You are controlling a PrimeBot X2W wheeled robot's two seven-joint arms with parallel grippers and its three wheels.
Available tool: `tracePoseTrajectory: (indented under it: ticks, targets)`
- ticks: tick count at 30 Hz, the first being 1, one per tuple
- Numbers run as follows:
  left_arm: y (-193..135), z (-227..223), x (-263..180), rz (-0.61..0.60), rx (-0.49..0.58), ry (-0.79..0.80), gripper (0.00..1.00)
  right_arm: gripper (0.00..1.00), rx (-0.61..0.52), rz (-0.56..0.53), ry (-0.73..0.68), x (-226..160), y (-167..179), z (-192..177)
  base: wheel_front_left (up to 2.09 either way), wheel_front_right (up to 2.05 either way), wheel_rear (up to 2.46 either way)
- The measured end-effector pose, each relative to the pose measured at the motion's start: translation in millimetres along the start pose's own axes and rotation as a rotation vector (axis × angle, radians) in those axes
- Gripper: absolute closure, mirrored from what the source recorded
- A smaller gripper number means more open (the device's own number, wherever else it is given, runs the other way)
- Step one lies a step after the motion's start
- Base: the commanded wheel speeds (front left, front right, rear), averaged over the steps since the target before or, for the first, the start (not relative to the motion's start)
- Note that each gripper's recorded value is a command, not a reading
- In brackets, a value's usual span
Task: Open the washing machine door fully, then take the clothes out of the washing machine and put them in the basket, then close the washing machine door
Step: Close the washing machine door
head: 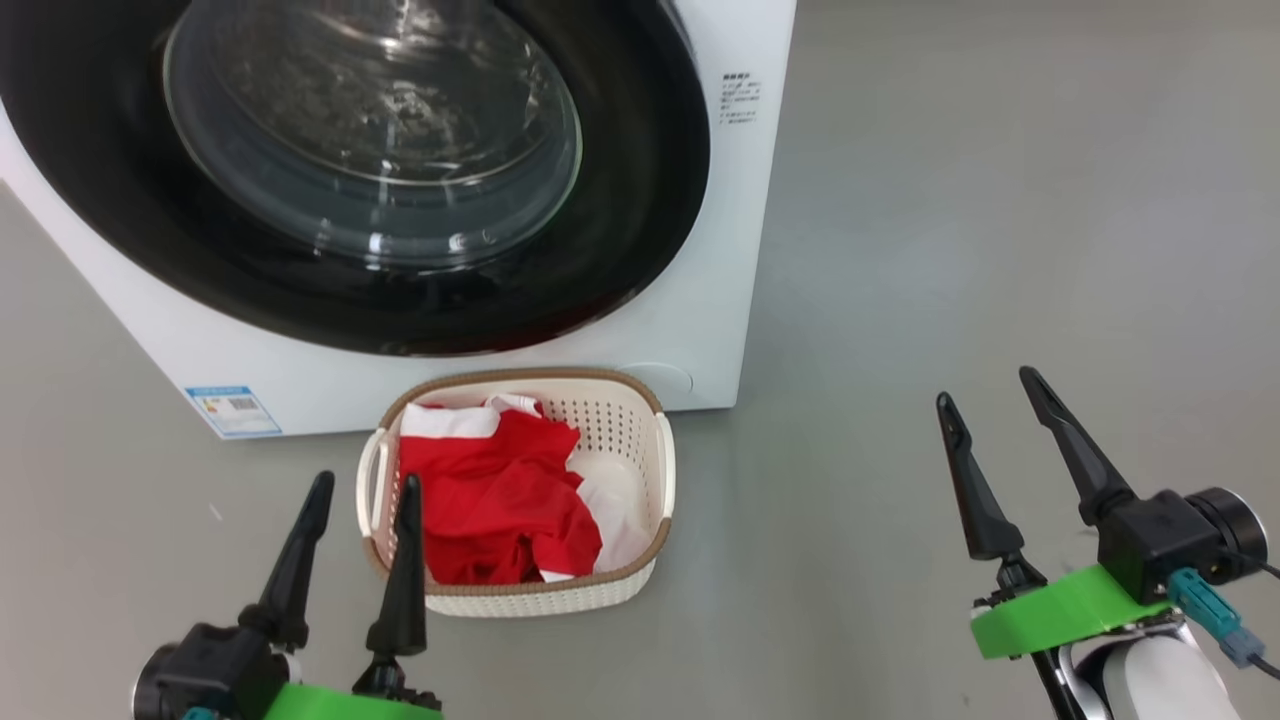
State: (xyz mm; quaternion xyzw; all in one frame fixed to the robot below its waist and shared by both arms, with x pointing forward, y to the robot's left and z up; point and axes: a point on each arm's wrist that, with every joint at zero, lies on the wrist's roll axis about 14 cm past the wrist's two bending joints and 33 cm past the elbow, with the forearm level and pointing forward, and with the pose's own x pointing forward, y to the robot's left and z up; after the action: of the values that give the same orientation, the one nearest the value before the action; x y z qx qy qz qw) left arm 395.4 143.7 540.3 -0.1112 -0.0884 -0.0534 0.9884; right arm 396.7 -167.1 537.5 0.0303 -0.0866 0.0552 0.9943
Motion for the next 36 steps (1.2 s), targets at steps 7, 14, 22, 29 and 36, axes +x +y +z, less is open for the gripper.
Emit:
tracePoseTrajectory:
  ticks: [7, 14, 22, 29, 36]
  targets:
    - [1, 9, -13, 0.007, 0.008, -0.019, 0.00, 0.00, -0.007, -0.041, -0.034, -24, -10, 15, 0.00, 0.00, 0.00]
    - [7, 13, -26, 0.016, 0.046, -0.020, 0.00, 0.00, 0.008, -0.067, -0.045, -44, -15, 20, 0.00, 0.00, 0.00]
    - [9, 12, -36, 0.018, 0.076, -0.011, 0.00, 0.00, 0.027, -0.087, -0.048, -57, -18, 21, 0.00, 0.00, 0.00]
    - [10, 10, -42, 0.021, 0.087, -0.001, 0.00, 0.00, 0.052, -0.101, -0.052, -63, -20, 22, 0.00, 0.00, 0.00]
    - [10, 10, -42, 0.021, 0.087, -0.002, 0.00, 0.00, 0.057, -0.103, -0.034, -69, -19, 17, 0.00, 0.00, 0.00]
